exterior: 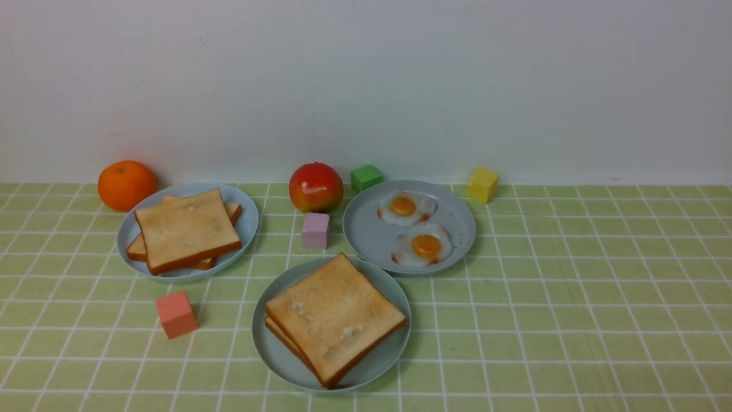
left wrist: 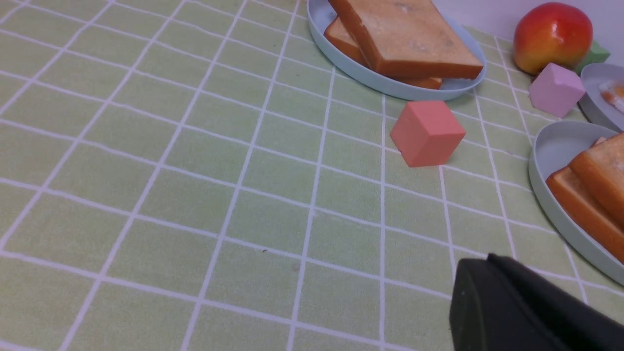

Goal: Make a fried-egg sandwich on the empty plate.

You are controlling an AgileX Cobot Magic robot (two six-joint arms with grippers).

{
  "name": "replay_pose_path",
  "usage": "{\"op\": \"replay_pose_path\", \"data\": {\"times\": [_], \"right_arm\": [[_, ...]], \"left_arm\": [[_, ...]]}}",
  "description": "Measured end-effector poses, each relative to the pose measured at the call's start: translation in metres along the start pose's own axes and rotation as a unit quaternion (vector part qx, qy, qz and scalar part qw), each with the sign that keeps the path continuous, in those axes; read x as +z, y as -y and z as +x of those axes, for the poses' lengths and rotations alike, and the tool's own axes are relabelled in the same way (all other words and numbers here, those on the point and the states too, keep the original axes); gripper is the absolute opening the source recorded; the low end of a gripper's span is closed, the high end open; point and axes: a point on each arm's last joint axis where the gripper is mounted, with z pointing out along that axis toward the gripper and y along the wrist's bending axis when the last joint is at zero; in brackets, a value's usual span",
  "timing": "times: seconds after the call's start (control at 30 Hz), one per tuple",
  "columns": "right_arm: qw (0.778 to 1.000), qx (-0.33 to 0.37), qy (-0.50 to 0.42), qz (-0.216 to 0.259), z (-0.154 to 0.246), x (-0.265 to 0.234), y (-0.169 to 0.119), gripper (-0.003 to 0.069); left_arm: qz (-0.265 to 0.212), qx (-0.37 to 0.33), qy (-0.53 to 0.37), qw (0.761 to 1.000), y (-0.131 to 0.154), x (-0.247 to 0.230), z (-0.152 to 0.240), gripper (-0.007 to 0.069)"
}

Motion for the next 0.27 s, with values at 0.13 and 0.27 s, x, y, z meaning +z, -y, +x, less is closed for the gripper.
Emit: {"op": "replay_pose_path", "data": {"times": [0.13,0.27], "right_arm": [[1.0,0.0,0.0,0.0,-0.0002,-0.0001,0.0,0.0085],[1.0,0.0,-0.001,0.0,-0.0001,-0.0001,0.0,0.009]], "left_arm": [[0.0,0.0,0.0,1.0,0.0,0.0,0.0,-0.0003],[0.0,0.0,0.0,1.0,0.0,0.0,0.0,-0.0002]]}}
